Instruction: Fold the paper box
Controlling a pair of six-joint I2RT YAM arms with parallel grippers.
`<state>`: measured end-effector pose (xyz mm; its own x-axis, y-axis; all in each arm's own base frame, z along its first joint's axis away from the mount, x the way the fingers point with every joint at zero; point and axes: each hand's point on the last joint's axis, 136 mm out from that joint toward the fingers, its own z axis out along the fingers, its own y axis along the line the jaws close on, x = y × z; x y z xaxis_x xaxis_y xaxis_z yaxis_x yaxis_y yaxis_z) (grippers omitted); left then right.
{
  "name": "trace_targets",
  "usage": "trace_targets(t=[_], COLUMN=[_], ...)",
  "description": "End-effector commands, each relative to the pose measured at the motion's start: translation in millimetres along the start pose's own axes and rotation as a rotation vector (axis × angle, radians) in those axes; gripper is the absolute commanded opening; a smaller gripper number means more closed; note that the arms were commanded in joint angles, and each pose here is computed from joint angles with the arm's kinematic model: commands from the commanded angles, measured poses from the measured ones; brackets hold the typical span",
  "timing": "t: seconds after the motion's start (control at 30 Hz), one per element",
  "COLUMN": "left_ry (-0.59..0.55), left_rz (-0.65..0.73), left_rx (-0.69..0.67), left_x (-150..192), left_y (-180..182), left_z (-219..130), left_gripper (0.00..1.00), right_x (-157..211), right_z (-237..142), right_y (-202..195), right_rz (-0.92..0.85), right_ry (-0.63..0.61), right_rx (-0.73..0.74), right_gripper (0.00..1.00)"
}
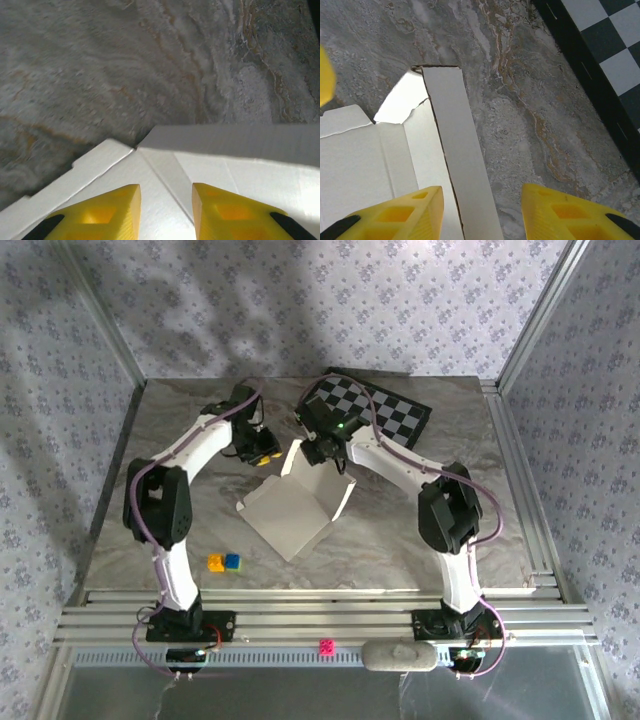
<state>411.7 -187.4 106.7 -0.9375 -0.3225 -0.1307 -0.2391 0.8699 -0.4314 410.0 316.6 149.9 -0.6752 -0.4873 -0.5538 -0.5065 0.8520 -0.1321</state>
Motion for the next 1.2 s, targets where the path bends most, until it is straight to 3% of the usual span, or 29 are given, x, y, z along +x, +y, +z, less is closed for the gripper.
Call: trace_targets(t=[0.0,0.37,0.67,0.8,1.0,1.17], left_ry=[-0.014,0.029,0.068,0.061,-0.061,-0.241], left_rz=[0.031,0.0,-0.004,-0.001,0.061,0.067], left_rx=[0.012,0.075,0.109,0.132,0.087,-0.038], left_x=[-10.1,-5.5,4.1,4.5,-17.1,-37.4], left_y=[-5.1,-11.5,-18.8,-28.5,-50.7,-48.4], left_z=[5.4,27.2,37.4,37.3,-9.2,-78.6], left_gripper=[0.32,0.3,0.29,0.29,0.42,0.46], right_x=[-6.4,2.4,4.3,9.6,45.1,66.1], right_z=[3.6,28.0,31.4,33.5,50.2,60.3], right_y=[-1.8,15.3,18.3,13.4,-20.9,-35.2], right_rz=[-0.008,-0.039,-0.114,-0.132,-0.058,0.006], right_ry=[0.006,0.06,0.068,0.087,0.242,0.296], right_rx=[0.008,-0.005,0.084,0.151,0.248,0.252], right_gripper=[0.45,0.34,0.27,0.18,0.1,0.16])
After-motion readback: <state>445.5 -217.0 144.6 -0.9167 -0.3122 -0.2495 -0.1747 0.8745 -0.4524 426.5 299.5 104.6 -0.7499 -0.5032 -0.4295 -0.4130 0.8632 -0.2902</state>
